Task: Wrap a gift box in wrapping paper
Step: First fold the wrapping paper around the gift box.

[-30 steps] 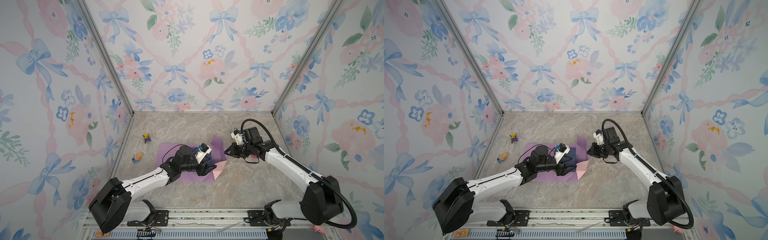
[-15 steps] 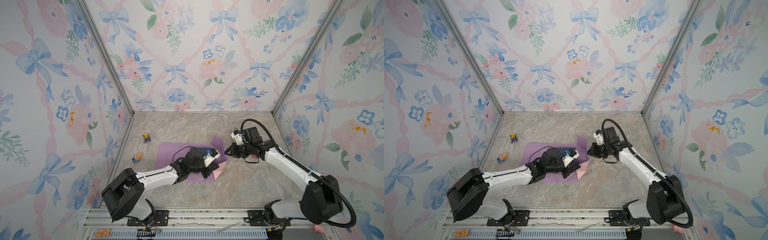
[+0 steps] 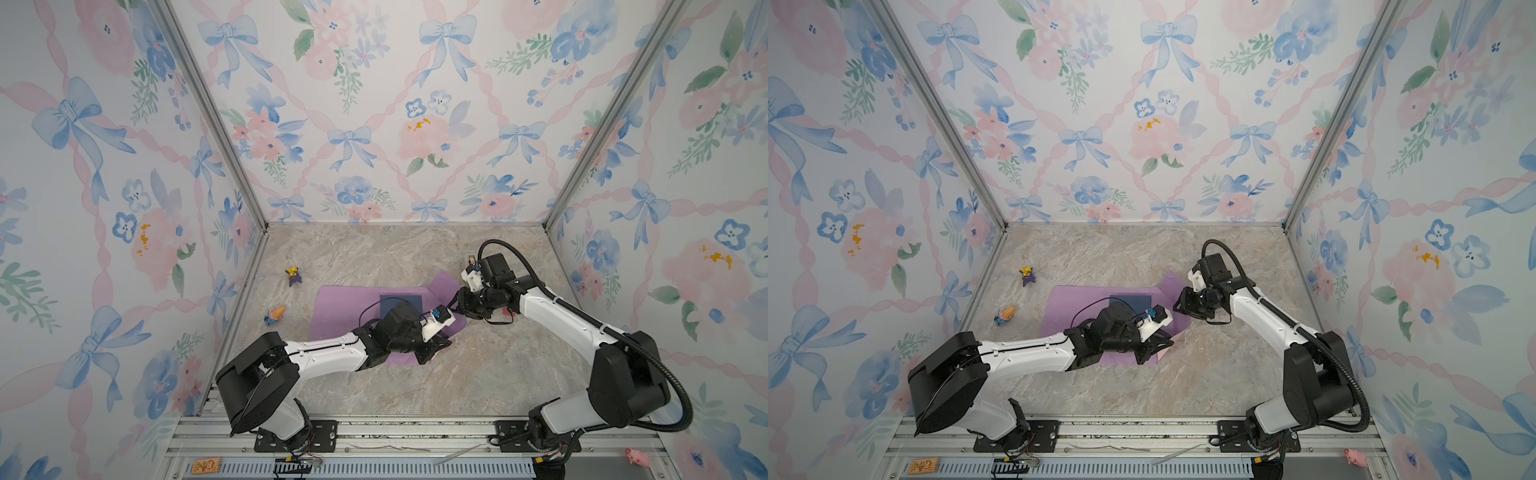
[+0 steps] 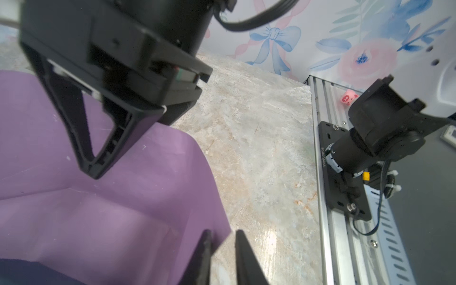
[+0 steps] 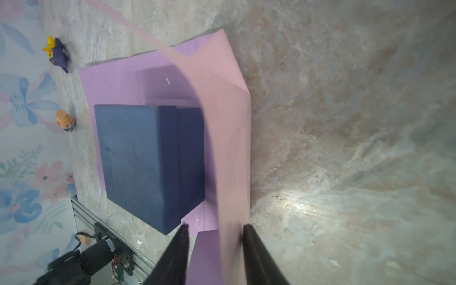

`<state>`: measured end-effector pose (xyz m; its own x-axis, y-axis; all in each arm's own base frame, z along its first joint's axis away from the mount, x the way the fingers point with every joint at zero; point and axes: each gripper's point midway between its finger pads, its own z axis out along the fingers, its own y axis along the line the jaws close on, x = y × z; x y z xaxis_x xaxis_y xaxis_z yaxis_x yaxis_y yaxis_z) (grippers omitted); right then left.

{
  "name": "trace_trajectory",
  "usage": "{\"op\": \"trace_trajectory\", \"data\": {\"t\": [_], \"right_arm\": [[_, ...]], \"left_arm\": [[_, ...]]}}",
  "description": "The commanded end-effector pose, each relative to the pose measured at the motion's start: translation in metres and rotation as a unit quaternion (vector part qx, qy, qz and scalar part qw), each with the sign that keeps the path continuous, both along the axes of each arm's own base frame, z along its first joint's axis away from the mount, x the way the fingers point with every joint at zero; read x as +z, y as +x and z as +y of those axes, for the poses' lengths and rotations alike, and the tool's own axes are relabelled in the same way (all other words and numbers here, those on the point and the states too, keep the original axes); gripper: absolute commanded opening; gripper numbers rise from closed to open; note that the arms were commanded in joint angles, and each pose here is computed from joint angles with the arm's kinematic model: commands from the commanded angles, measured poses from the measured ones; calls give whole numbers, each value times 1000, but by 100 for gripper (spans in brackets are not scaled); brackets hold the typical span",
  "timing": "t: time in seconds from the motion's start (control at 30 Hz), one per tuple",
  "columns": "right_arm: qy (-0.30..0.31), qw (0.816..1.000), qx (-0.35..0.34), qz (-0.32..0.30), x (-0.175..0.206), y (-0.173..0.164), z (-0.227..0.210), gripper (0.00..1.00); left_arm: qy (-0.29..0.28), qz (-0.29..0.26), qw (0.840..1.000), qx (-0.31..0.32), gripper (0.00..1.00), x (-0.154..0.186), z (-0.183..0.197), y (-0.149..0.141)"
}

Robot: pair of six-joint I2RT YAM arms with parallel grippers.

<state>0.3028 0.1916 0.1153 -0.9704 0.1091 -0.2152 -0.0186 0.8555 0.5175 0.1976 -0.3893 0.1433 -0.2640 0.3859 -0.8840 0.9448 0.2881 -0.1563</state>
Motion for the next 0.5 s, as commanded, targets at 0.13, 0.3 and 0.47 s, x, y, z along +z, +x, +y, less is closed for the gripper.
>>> {"op": "trace_trajectory", "data": {"t": [0.13,0.3,0.47], "right_arm": [[-27,1000,0,8,-7,2,-9,24],[-5,1000,6,6,-2,4,-9,19],[1,1000,13,9,-6,3,-14,15]], "left_arm": [[20,-7,999,29,57,-13,1,10],[47,-5,998,35,62,-33,2,16],[47,-2,998,31,67,-35,1,21]]}}
